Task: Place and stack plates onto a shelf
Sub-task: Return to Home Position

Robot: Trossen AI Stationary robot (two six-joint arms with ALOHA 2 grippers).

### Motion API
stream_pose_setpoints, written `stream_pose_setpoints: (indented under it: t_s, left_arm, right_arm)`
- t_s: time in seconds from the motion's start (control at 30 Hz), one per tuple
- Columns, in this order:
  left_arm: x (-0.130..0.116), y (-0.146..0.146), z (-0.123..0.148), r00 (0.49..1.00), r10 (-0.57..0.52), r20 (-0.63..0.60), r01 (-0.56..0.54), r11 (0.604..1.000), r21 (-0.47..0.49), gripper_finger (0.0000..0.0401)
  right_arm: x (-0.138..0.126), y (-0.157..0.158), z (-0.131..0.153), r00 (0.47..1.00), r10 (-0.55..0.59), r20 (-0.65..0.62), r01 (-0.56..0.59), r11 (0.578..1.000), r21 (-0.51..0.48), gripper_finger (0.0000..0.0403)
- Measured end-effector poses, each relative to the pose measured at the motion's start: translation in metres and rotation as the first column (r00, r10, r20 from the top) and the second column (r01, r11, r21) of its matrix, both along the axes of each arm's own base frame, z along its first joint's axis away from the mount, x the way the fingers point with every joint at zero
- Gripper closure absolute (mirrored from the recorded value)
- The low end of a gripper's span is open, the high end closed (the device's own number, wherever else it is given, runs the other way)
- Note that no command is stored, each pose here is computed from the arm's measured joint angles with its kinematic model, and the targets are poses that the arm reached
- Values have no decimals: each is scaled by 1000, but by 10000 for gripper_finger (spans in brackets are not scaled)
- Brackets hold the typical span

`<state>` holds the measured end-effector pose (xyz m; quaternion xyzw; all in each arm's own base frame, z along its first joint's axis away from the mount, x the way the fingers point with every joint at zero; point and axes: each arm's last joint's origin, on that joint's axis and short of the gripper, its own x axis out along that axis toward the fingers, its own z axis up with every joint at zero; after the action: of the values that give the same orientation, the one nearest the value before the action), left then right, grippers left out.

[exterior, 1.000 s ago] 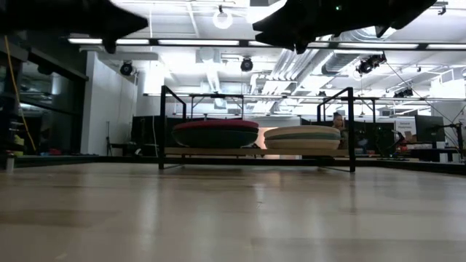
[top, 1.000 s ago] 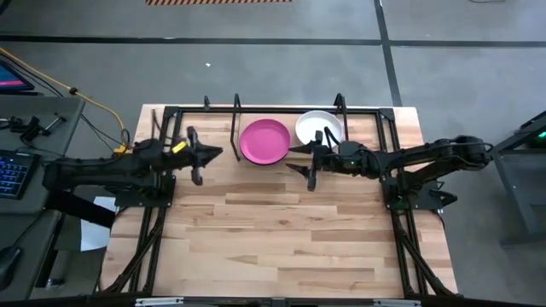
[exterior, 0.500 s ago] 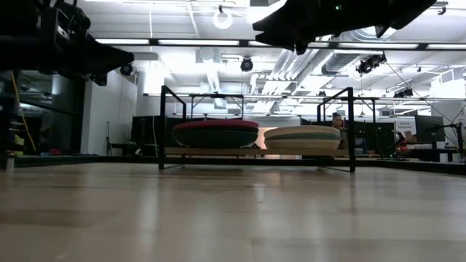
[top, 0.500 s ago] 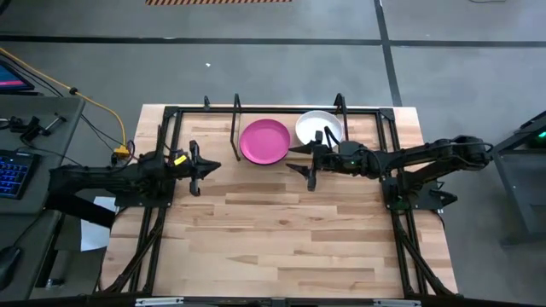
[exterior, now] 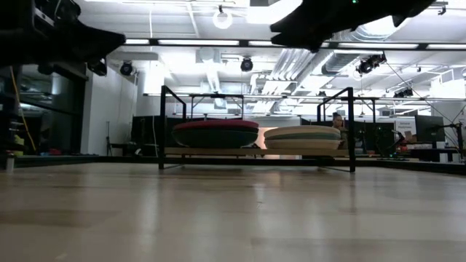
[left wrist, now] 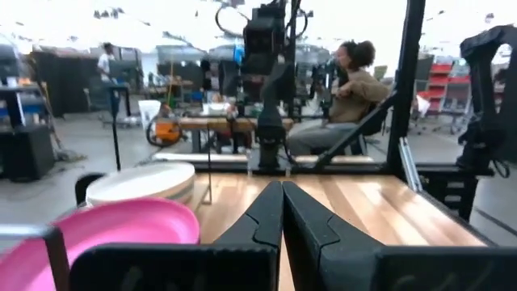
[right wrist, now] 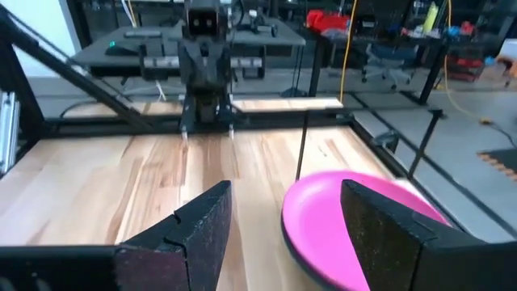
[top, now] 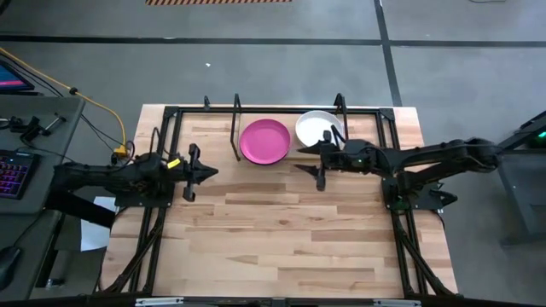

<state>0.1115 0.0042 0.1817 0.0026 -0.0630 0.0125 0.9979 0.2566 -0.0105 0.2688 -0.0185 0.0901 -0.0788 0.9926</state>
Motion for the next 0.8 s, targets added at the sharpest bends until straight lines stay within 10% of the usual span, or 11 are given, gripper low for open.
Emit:
stream_pose_setpoints:
  t_s: [0.43,0.8]
  left_arm:
    - [-2,-1,1,999,-43,5,43,999,9,401]
    - [-2,-1,1,999,-42,4,42,999,8,400]
  right_arm:
    - [-78,2,-53,999,-51,-14,53,988,148,182]
    - [-120,4,-38,992,-7,122,-3,996,87,183]
